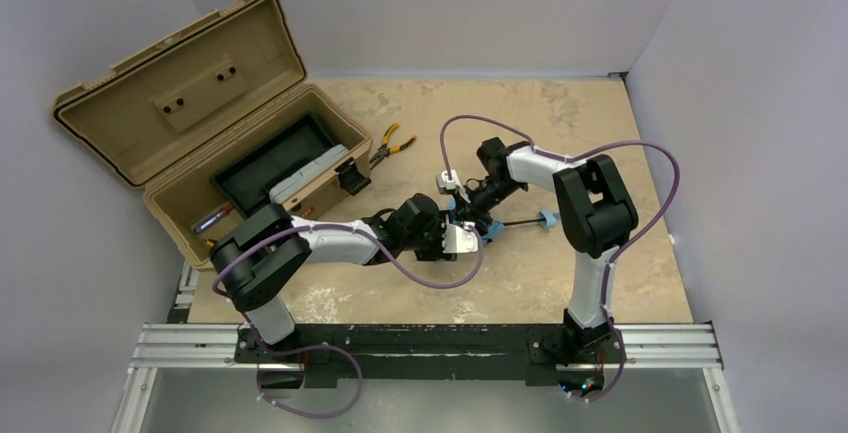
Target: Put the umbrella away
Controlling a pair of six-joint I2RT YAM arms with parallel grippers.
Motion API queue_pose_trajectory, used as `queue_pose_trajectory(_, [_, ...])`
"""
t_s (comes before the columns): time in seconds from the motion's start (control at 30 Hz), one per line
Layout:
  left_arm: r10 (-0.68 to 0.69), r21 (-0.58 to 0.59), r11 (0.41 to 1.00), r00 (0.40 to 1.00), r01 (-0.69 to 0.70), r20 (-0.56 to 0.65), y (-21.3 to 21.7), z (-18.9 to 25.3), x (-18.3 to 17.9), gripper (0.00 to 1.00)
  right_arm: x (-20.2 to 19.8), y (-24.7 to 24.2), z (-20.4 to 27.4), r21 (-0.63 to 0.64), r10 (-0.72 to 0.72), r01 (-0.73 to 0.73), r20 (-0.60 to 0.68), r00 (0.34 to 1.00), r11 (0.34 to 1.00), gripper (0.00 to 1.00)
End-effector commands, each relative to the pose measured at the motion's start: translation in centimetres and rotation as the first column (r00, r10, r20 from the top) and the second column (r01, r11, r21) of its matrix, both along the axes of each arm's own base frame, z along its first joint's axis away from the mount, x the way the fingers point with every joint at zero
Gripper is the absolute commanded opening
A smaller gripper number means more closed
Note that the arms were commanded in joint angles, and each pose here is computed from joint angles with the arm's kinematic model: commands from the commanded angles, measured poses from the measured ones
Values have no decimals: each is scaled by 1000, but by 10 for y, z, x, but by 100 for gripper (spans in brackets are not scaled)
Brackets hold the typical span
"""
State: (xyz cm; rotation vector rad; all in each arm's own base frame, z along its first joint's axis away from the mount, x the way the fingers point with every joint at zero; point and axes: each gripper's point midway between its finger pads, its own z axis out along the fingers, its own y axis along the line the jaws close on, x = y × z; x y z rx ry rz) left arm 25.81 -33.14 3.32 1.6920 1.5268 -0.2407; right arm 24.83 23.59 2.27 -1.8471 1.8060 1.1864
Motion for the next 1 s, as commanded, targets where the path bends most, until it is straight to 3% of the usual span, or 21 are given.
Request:
queue_pose_trajectory(0.0, [-4,43,999,998,7,-67,-1,-17,-2,47,-41,-30,-41,-192,19,-50,-161,987,980,0])
queue_pose_trajectory(0.1, [4,66,998,995,3,-101,-1,-26,-4,32,-38,-26,-38,-175,10,-39,-164,986,984,0])
queue_pose_trajectory(0.2, [15,70,998,991,-6,-131,-2,-32,-6,35,-36,-22,-34,-155,8,-33,-159,987,987,0])
queue_pose_trajectory(0.27, [20,77,997,987,-8,-157,-3,-37,-8,30,-35,-21,-32,-151,5,-28,-155,988,988,0])
queue_pose_trajectory(0.33, [28,92,996,983,-11,-180,-3,-42,-8,15,-32,-21,-31,-149,2,-24,-148,989,989,2])
queue_pose_trajectory(0.37, [35,102,995,981,-16,-189,-2,-44,-7,3,-30,-21,-30,-147,-2,-19,-141,990,989,4])
queue_pose_trajectory(0.4, [48,107,994,979,-27,-198,-1,-46,-7,0,-29,-22,-29,-145,-6,-14,-134,991,989,6])
queue_pose_trajectory(0.7, [147,152,984,918,-97,-369,21,-56,-13,0,9,-34,10,-44,-84,83,-41,996,996,46])
queue_pose_trajectory(0.83, [198,187,974,882,-128,-427,26,-62,-12,0,29,-45,34,11,-115,115,19,993,993,70])
queue_pose_trajectory(0.97, [216,205,969,868,-136,-448,29,-65,-15,0,46,-60,53,48,-151,148,67,986,988,75])
